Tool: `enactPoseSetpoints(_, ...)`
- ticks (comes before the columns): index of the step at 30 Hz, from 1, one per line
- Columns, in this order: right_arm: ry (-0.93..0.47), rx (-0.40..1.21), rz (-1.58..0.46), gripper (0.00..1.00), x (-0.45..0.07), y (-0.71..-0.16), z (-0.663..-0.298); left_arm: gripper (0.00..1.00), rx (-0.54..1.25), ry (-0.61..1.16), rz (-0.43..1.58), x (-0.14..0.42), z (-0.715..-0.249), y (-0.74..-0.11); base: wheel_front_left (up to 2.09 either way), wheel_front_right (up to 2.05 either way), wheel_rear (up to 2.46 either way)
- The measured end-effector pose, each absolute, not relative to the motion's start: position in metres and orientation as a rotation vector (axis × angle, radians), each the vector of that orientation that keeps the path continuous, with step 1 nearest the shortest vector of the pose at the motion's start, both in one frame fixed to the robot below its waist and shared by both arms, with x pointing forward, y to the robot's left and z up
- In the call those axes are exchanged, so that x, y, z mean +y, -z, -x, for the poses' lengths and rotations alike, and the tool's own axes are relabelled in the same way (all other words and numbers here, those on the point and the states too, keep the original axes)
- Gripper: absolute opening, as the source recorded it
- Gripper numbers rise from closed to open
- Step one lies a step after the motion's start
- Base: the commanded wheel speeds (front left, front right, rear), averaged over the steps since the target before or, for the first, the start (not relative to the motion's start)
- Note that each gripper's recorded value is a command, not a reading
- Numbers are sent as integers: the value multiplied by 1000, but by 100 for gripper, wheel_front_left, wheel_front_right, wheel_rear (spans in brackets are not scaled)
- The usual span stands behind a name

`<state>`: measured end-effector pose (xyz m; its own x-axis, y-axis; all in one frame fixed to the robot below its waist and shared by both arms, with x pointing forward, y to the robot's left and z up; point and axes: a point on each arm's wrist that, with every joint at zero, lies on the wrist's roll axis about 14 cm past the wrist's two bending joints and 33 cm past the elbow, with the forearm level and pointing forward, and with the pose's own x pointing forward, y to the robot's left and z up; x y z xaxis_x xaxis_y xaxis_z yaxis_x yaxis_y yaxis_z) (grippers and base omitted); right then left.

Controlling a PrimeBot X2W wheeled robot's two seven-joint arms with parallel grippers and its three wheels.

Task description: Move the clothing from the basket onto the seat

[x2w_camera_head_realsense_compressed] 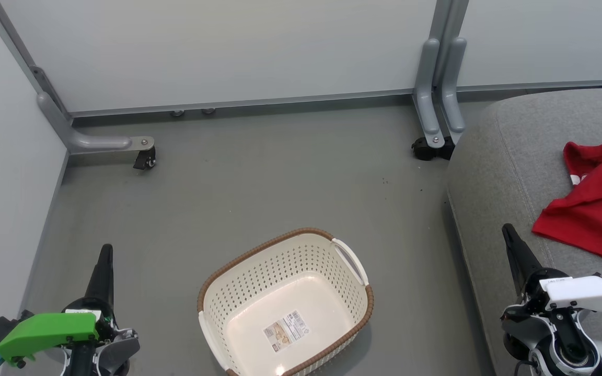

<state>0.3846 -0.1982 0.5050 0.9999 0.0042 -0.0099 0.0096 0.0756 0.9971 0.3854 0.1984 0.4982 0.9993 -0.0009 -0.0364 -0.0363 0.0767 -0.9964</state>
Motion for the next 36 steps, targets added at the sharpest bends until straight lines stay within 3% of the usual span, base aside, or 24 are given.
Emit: enactPoseSetpoints(36,9,3,-1575,0,-200,-505,-388,0,10,-10,1574,200,-387,-504,0,0,0)
